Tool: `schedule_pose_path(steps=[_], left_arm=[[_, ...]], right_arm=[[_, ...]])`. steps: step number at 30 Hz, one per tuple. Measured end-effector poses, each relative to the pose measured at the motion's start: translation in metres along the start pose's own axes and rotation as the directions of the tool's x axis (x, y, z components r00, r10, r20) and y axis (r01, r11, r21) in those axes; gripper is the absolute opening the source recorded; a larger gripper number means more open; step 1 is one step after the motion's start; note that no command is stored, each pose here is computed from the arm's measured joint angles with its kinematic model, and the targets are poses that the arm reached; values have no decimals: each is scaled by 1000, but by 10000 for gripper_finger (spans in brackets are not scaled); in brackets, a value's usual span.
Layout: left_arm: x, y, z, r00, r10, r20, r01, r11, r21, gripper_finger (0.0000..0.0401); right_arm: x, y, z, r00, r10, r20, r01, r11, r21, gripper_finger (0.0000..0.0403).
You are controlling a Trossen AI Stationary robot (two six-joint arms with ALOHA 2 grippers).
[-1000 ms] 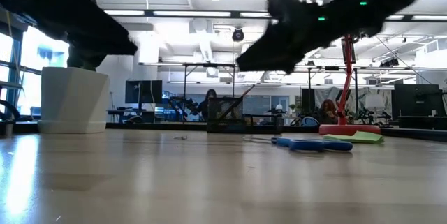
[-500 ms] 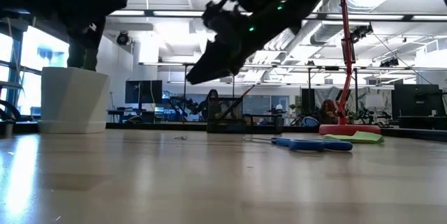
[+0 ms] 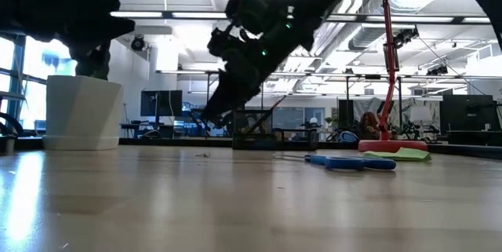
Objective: Pick and place office supplies into organizer
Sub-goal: Put the yellow binder clip into the bottom left section of the desk organizer
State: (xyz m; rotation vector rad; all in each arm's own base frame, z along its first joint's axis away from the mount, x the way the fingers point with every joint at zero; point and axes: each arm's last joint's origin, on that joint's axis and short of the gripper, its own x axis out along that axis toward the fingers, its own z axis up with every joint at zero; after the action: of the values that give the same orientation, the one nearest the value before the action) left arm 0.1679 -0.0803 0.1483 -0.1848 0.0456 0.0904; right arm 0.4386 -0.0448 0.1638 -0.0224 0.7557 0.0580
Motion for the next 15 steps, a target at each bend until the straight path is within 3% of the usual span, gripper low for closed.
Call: schedule_pose_path(steps=[8,15], left_arm=[[-2,2,-2,1000,2,-6,-2,1000,2,145],[-2,2,-4,1000,-1,-22,1,1000,-8,145]], right_arm=[[20,-7,8,983,22,-182,-29,999,-34,119],[37,-10,8,981,23,-193,-32,999,-40,150]])
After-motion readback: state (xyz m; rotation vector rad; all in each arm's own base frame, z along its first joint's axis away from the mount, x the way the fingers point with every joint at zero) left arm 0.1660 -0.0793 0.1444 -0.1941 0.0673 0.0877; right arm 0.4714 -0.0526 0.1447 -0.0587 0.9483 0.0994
